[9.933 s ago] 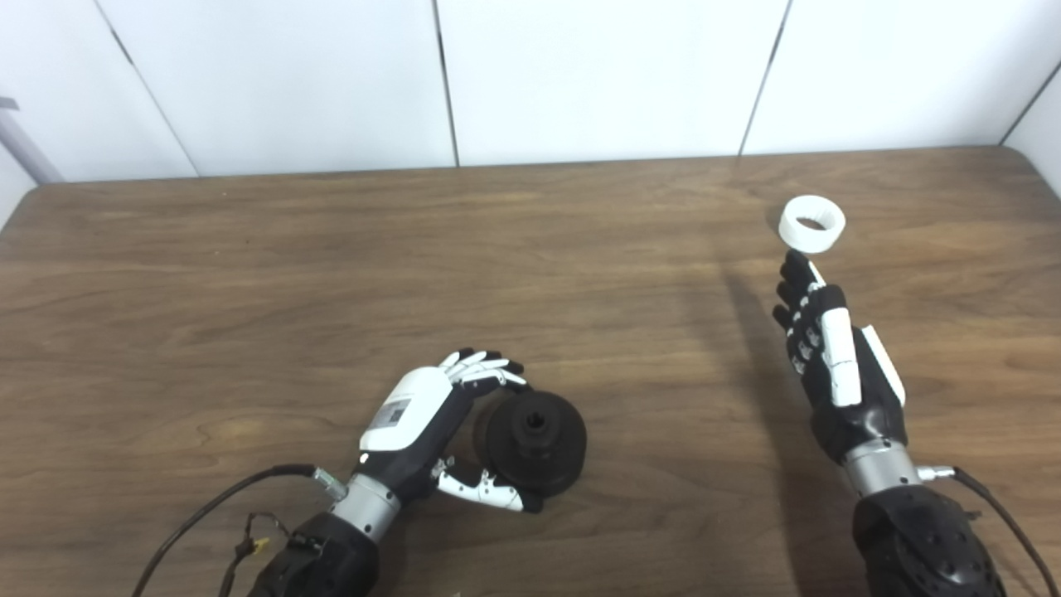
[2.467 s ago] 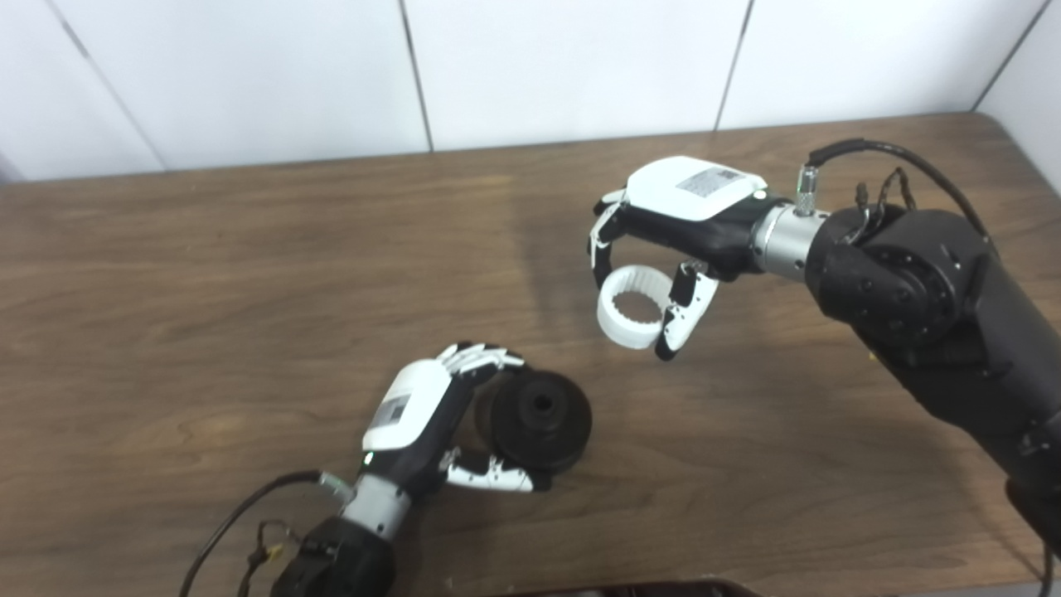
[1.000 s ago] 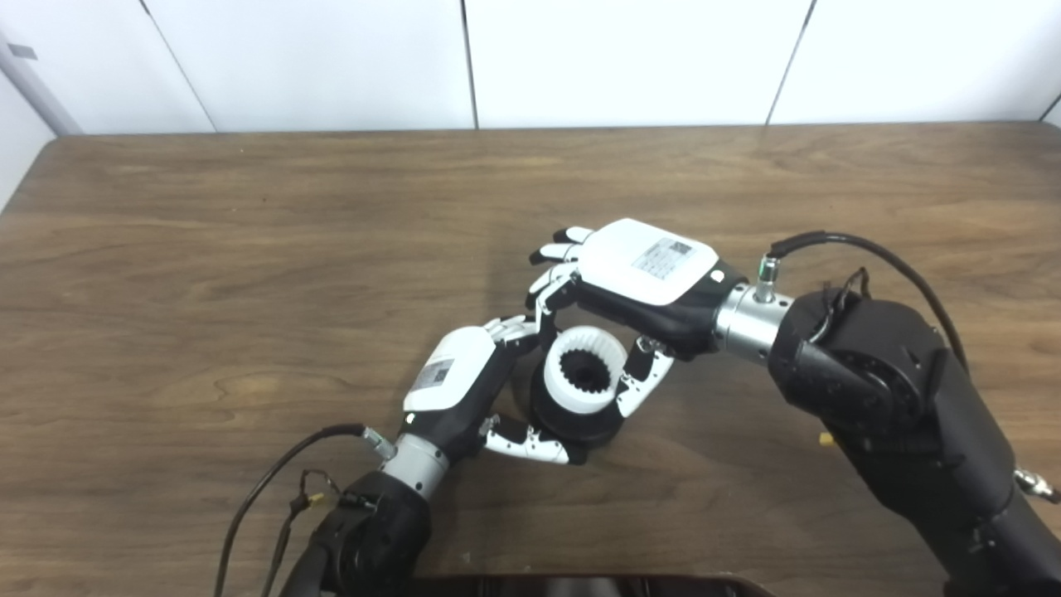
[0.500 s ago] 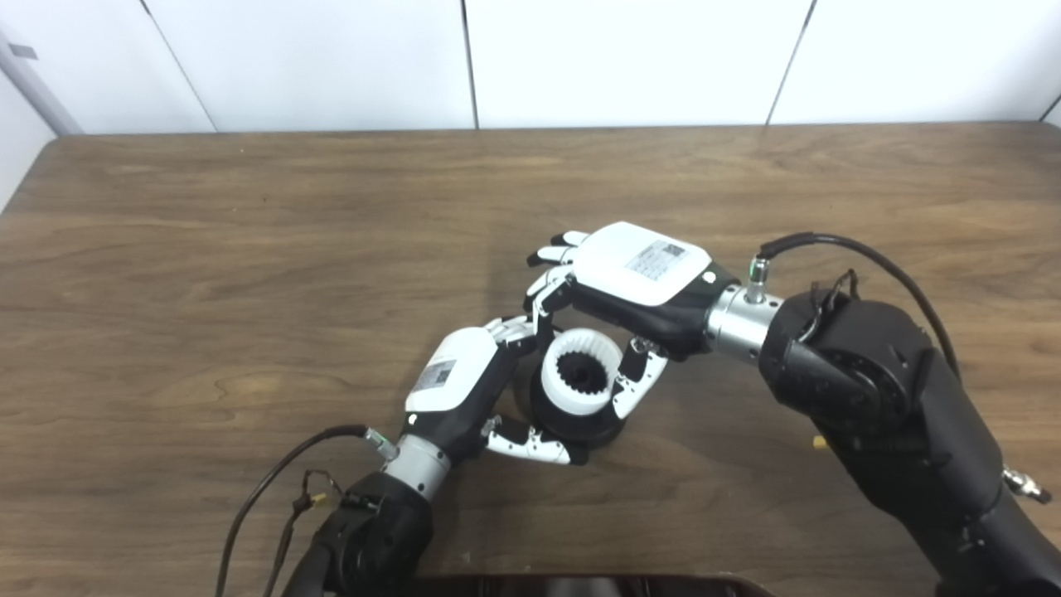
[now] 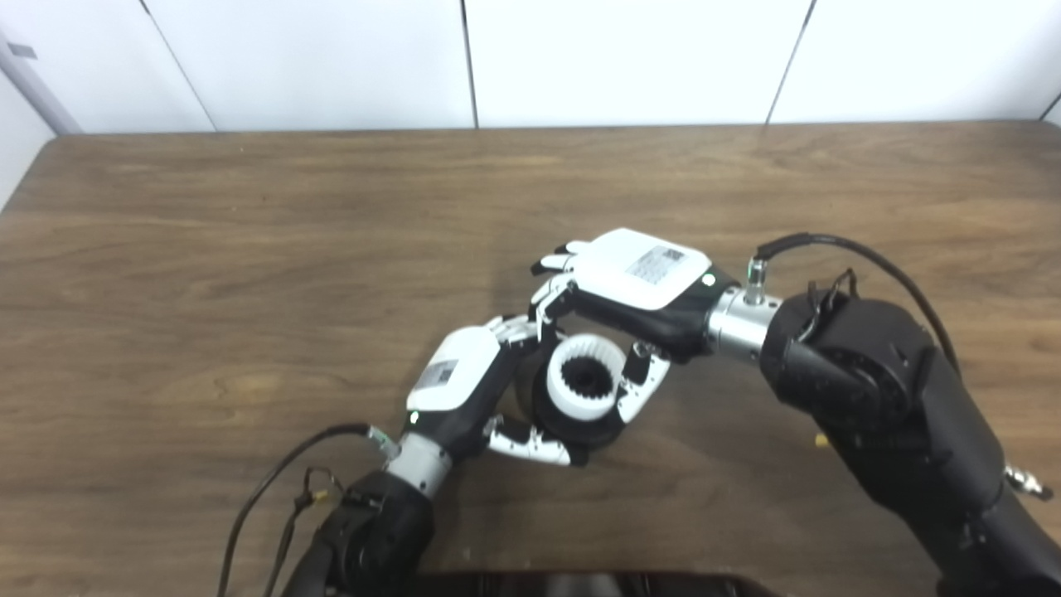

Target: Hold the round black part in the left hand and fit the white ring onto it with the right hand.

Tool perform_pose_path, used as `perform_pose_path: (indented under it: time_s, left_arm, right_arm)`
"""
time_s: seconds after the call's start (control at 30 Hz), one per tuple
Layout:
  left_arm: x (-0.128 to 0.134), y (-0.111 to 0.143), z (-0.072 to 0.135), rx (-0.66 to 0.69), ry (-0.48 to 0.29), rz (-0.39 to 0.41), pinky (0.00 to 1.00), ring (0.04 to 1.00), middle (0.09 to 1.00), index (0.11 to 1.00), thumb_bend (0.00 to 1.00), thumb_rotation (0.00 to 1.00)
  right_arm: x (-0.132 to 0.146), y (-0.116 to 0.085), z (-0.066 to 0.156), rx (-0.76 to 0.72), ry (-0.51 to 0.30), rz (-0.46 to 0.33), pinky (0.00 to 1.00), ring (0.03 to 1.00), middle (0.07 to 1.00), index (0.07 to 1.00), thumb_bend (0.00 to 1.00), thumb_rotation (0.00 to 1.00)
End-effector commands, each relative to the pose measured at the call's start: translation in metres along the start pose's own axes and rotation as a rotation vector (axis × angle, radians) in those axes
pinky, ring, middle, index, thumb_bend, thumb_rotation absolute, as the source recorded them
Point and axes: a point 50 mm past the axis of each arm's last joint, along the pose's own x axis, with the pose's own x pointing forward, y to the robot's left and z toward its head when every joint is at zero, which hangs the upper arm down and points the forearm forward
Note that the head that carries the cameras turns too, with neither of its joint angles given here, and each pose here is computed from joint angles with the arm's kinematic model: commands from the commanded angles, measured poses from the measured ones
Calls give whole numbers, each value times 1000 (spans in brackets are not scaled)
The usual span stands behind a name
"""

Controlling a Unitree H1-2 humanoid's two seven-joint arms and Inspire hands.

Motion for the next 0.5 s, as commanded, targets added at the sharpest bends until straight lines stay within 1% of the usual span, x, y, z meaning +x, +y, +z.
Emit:
perform_pose_path:
  time_s: [0.0, 0.47]
  left_arm:
    - [0, -4, -3, -6, 11, -39, 925, 897, 825, 486, 521, 70]
    - [-1, -2, -1, 3, 5, -38, 919, 893, 824, 486, 521, 72]
  right_arm:
    - [-3, -7, 2, -23, -22, -21, 940, 928, 788, 482, 525, 133]
    - [-1, 8, -1, -30, -8, 10, 941, 934, 786, 482, 525, 132]
